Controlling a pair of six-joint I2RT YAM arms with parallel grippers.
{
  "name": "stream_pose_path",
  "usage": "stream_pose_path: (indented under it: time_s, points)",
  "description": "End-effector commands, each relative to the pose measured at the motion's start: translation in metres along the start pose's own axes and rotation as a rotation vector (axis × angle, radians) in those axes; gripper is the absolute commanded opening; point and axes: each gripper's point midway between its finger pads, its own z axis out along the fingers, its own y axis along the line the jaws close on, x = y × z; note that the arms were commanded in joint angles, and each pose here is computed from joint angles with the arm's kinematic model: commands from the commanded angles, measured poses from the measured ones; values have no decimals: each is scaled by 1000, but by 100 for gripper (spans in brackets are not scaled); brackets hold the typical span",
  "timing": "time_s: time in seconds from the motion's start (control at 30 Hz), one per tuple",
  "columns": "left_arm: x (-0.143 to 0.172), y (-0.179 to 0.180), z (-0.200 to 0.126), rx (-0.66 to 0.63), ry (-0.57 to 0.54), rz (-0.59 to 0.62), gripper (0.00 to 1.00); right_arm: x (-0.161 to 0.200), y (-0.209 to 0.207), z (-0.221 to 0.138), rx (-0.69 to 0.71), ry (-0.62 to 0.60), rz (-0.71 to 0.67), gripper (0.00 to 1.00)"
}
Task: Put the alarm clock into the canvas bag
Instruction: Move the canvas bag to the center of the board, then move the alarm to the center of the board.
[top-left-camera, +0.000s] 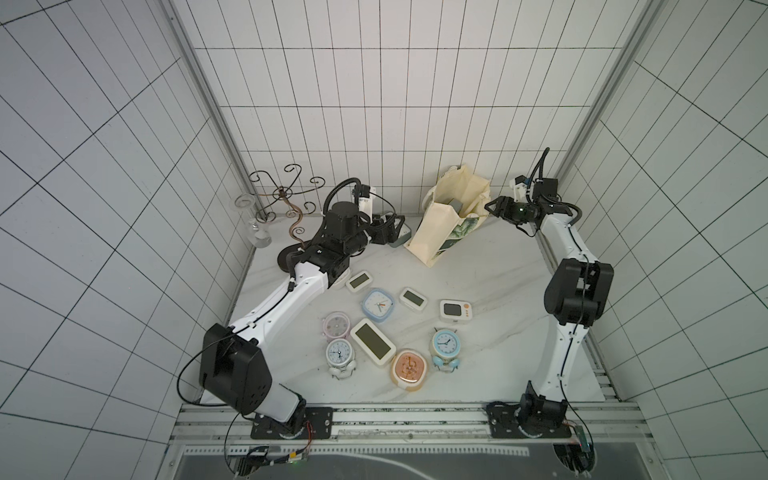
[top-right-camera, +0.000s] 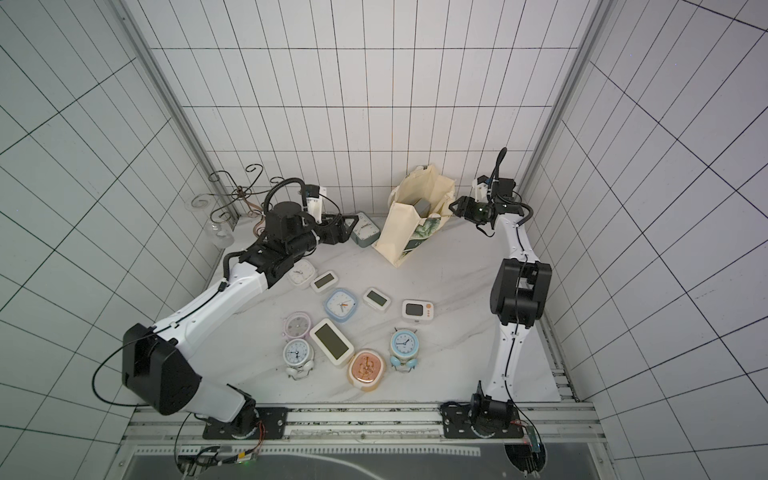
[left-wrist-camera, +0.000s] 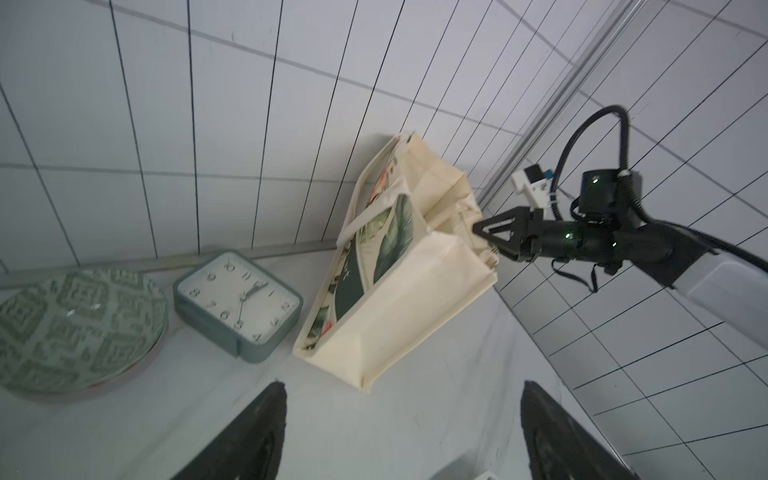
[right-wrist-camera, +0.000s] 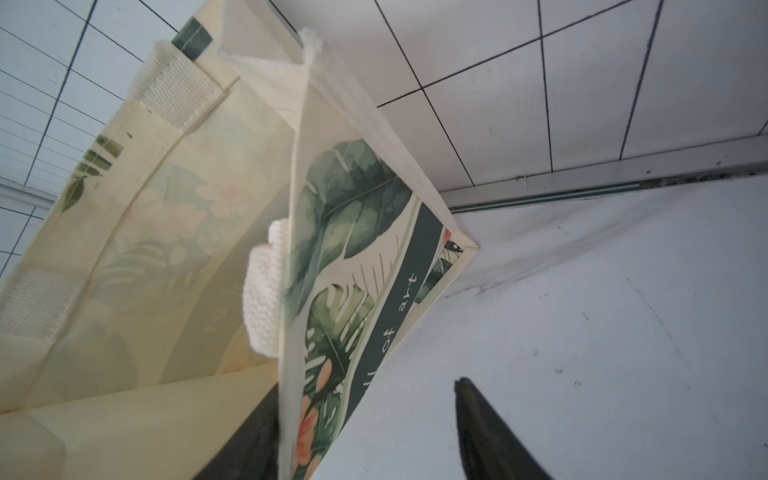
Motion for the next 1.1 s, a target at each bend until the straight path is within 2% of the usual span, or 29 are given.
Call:
stream_pose_path:
  time_s: [0.0, 0.1, 0.17, 0.2, 0.33, 0.47, 0.6, 0.73, 0.87, 1.0, 1.07]
  points:
    - [-23, -1, -38, -27, -119, -35, 86, -14, 2, -37, 96, -65, -3, 100]
    - [-15, 10, -62, -59, -165, -86, 87, -14, 1, -74, 176, -127, 11, 100]
    - [-3, 9, -71, -33, -166, -104, 92, -8, 7, -100, 215, -174, 4, 100]
    - [6, 12, -75, -39, -156, -110, 97, 2, 8, -111, 233, -181, 2, 100]
    - [49, 25, -85, -45, -118, -143, 97, 38, 24, -149, 251, -197, -20, 100]
    - [93, 27, -79, 32, -52, -176, 97, 82, 61, -165, 194, -184, -48, 100]
    - [120, 18, -68, 123, 23, -146, 97, 150, 89, -153, 152, -34, -76, 100]
    - [136, 8, -61, 201, 97, -99, 97, 216, 93, -139, 199, 156, -118, 100]
    - [150, 10, -56, 216, 145, -109, 96, 253, 97, -130, 213, 259, -161, 100]
    - [164, 13, -55, 216, 176, -127, 96, 300, 85, -123, 256, 418, -126, 100]
    - [167, 15, -56, 206, 177, -121, 95, 318, 90, -125, 226, 459, -97, 96]
